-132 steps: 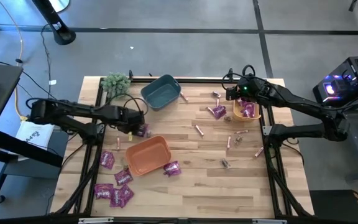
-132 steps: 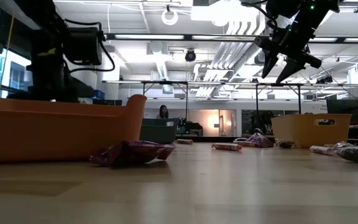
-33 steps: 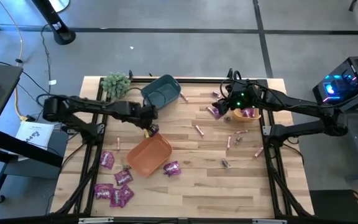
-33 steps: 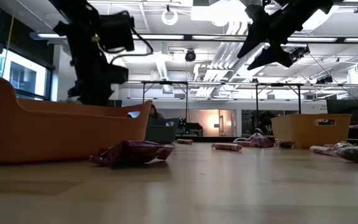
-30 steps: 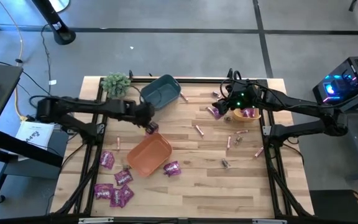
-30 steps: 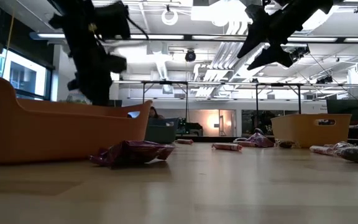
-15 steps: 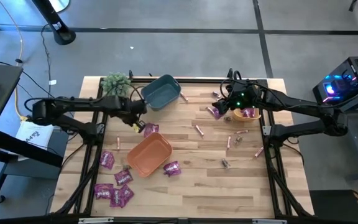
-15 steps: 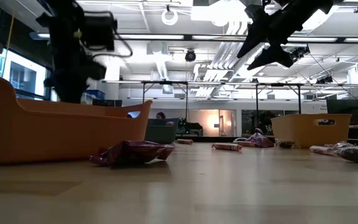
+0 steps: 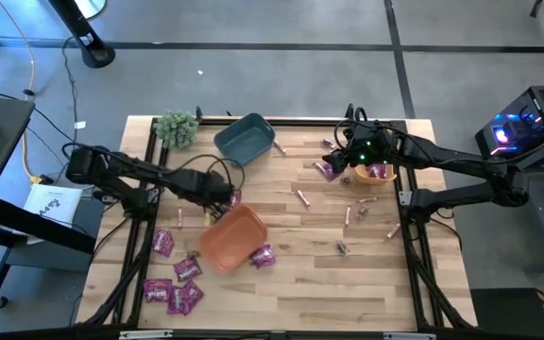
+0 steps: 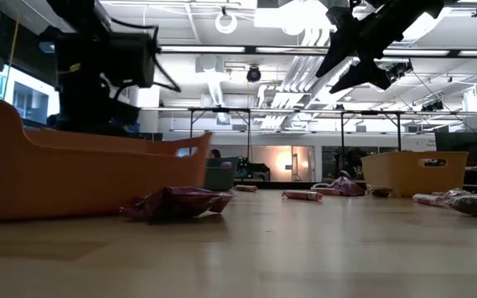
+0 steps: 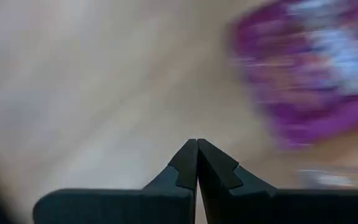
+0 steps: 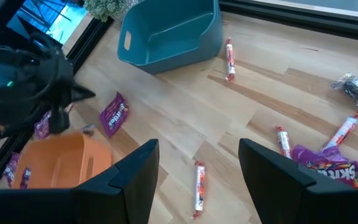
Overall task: Sort candy
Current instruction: Put the purple candy into the yellow bin
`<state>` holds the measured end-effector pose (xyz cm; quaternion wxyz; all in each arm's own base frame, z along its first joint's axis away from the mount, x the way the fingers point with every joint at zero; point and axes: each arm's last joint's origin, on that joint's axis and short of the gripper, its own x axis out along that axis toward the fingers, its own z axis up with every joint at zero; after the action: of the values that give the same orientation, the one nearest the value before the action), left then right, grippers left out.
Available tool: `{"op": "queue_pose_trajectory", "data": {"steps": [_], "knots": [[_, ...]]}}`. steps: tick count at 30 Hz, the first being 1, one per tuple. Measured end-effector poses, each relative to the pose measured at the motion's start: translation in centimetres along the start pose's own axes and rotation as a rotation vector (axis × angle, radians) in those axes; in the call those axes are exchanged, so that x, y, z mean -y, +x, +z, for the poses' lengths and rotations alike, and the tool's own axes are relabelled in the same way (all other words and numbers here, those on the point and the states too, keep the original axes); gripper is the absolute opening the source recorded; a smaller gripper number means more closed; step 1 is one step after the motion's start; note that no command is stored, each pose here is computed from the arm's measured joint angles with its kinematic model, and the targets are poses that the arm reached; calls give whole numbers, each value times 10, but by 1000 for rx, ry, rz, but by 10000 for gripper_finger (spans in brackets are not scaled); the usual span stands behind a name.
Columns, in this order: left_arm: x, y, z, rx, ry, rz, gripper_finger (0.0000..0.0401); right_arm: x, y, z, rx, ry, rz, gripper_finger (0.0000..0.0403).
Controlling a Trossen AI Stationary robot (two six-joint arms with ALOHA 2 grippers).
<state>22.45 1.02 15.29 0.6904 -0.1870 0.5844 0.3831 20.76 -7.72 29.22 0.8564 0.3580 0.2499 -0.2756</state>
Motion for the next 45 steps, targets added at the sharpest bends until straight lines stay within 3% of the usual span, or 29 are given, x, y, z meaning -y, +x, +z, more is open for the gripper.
{"op": "queue_pose_trajectory", "data": {"steps": [4,7,10,14,20,24,28,34,45], "knots": [[27,-9,5,64,5,-93,0,0,0,0,0,-2,0,216],[31,-23,15,141,1,-70,0,0,0,0,0,-2,0,216],[32,-33,28,212,56,-114,1,0,0,0,1,-3,-1,216],[29,-28,38,142,132,-223,11,0,0,0,1,-11,-1,216],[9,-18,60,56,19,-318,67,0,0,0,-1,-20,-2,216],[3,-16,66,44,39,-357,120,0,0,0,-2,-29,-3,216],[5,-16,67,78,150,-366,175,0,0,0,-2,-31,-3,216],[6,-4,72,82,214,-322,239,0,0,0,-3,-37,-4,216],[23,44,68,-26,483,-232,265,0,0,0,-3,-21,-4,216]]}}
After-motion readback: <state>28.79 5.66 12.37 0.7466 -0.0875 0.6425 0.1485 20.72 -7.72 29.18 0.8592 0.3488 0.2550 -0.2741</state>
